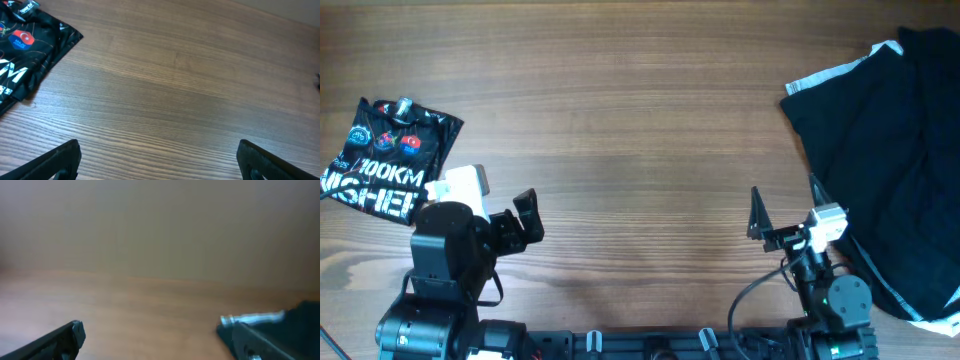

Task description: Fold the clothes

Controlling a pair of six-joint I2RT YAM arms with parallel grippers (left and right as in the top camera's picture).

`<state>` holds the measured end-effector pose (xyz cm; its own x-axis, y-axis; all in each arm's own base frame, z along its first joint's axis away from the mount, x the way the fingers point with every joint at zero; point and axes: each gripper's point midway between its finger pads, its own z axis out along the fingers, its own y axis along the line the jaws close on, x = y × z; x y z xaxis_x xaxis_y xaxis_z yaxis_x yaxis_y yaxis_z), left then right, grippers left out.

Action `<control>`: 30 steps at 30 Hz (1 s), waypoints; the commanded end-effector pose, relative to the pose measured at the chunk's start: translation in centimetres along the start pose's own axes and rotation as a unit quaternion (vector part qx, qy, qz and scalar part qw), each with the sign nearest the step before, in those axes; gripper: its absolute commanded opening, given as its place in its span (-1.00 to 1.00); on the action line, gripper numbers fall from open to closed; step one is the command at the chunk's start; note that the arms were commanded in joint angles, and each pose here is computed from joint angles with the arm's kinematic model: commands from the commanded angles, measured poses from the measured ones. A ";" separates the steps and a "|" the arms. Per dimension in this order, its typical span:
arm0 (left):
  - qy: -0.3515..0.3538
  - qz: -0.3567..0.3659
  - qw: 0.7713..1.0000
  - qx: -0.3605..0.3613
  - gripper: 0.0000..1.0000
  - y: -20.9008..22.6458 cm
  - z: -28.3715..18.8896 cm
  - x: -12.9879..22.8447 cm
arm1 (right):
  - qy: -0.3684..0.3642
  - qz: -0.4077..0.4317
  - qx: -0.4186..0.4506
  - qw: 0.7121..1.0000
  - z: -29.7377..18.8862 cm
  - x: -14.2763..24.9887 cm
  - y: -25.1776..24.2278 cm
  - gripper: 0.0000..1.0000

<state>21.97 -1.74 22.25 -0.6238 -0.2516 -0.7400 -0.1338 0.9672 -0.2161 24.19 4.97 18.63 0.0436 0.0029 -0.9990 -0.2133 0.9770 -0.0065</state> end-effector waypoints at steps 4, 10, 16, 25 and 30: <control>-0.003 -0.005 1.000 -0.007 1.00 0.3 0.0 0.0 | 0.019 -0.035 -0.009 0.999 -0.1 1.0 0.3 0.99; -0.003 -0.005 1.000 -0.007 1.00 0.3 0.0 0.0 | 0.020 -0.035 -0.009 0.999 -0.1 1.1 0.3 0.99; -0.003 -0.005 1.000 -0.007 1.00 0.3 0.0 0.0 | 0.020 -0.035 -0.009 0.999 -0.1 1.1 0.3 0.99; -0.005 -0.005 1.000 -0.006 1.00 0.5 -0.6 0.4 | 0.020 -0.035 -0.009 0.999 -0.1 1.1 0.3 0.99; -0.050 -0.019 0.999 -0.009 1.00 2.5 -0.1 3.7 | 0.020 -0.035 -0.009 0.999 -0.1 1.1 0.3 1.00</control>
<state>19.68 -1.24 21.43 -0.5927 -0.2608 -0.7620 -0.1351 0.9649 -0.2252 24.21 5.04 17.35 0.0054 -0.0584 -0.9983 -0.2169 0.9745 -0.0582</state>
